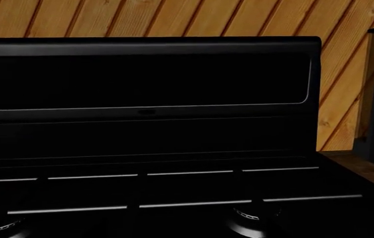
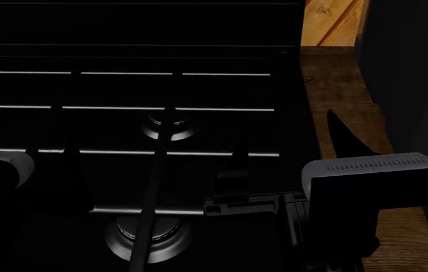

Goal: Press the start button on the microwave

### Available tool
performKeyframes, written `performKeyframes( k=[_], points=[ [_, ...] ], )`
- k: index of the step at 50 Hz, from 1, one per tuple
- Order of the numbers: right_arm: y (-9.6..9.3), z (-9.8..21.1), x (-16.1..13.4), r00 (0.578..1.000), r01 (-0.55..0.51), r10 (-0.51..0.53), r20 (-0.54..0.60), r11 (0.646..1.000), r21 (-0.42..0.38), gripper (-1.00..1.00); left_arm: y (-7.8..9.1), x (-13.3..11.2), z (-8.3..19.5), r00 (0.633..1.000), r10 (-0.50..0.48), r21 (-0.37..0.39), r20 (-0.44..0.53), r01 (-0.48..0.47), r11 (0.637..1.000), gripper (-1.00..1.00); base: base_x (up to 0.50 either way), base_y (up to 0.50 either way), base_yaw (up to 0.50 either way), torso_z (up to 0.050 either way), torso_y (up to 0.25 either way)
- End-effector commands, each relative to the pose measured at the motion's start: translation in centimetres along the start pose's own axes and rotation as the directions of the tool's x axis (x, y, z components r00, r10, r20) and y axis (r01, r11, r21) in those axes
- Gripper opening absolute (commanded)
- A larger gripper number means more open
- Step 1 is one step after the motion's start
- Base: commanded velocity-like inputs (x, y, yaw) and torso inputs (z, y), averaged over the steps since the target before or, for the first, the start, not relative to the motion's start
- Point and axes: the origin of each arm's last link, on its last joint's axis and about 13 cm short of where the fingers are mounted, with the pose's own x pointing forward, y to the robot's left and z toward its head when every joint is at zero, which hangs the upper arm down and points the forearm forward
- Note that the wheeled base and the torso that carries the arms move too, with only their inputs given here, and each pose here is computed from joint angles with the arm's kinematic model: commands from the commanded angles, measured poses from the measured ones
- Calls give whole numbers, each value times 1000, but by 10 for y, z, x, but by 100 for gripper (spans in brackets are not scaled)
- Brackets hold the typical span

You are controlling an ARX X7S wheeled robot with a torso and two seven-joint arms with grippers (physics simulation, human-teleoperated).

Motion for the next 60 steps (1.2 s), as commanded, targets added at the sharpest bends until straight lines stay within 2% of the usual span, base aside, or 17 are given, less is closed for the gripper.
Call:
performKeyframes(
  k=[1, 19, 24, 31, 34, 35, 37, 39, 41, 43, 45, 48, 51, 53, 54, 56, 60],
  points=[
    [2, 1, -1, 1000, -17, 17, 4, 1000, -12, 100, 0, -1, 0, 1000, -3, -1, -2, 3, 1000, 100, 0, 0, 0, 0, 0],
    [3, 1, -4, 999, -49, 49, 10, 999, -5, 100, 1, -3, -1, 1000, -1, -6, -7, 1, 1000, 100, -2, -72, 0, 0, 0],
    [3, 1, -5, 999, -47, 47, 11, 999, 0, 100, 1, -3, -1, 1000, 0, -9, -7, 0, 1000, 100, 435, 2, 0, 0, 0],
    [4, 5, -5, 999, -42, 42, 19, 999, 2, 100, 1, -4, -1, 1000, -1, -8, -7, 1, 1000, 100, 0, 0, 0, 0, 0],
    [5, 12, -4, 1000, -18, 18, 8, 999, -50, 100, 1, -3, -1, 1000, -2, -8, -5, 2, 1000, 100, 0, 0, 0, 0, 0],
    [7, 17, -5, 997, -77, 78, 29, 996, -39, 100, 1, -3, -1, 1000, -1, -8, -5, 1, 1000, 100, 0, 0, 0, 0, 0],
    [9, 30, -4, 999, -33, 36, 34, 997, -69, 100, 1, -3, -2, 1000, 0, -8, -6, 0, 1000, 100, 0, 0, 0, 0, 0],
    [11, 45, -5, 996, -24, 34, 84, 993, -117, 100, 2, -3, -2, 1000, 1, -9, -6, -1, 1000, 100, 0, 0, 0, 0, 0],
    [12, 60, -4, 987, 57, -28, 156, 982, -181, 100, 2, -2, -3, 1000, 1, -11, -9, -1, 1000, 100, 0, 0, 0, 0, 0],
    [14, 72, -5, 980, 45, 1, 198, 972, -230, 100, 1, -2, -3, 1000, -2, -13, -9, 2, 1000, 100, 0, 0, 0, 0, 0],
    [13, 82, -5, 967, 79, -17, 254, 968, -236, 100, 1, -2, -3, 1000, -4, -13, -8, 3, 1000, 100, 0, 0, 0, 0, 0],
    [13, 92, -5, 959, 53, 1, 282, 982, -182, 100, 1, -1, -4, 1000, -5, -13, -9, 5, 1000, 100, 0, 0, 0, 0, 0],
    [14, 100, -4, 949, 65, 1, 316, 978, -198, 100, 1, -2, -3, 1000, -6, -15, -8, 6, 1000, 100, 0, 0, 0, 0, 0],
    [15, 104, -5, 946, 68, 12, 324, 970, -234, 100, 1, -1, -3, 1000, -4, -14, -8, 4, 1000, 100, 0, 0, 0, 0, 0],
    [15, 106, -5, 944, 58, 38, 328, 959, -278, 100, 1, -1, -3, 1000, -4, -14, -7, 4, 1000, 100, 0, 0, 0, 0, 0],
    [16, 110, -7, 939, 60, 42, 340, 957, -283, 100, 2, -1, -3, 1000, -3, -15, -6, 3, 1000, 100, 0, 0, 0, 0, 0],
    [20, 119, -12, 913, 62, 86, 400, 937, -343, 100, 2, 0, -2, 1000, -3, -15, -6, 2, 1000, 100, 0, 0, 0, 0, 0]
  ],
)
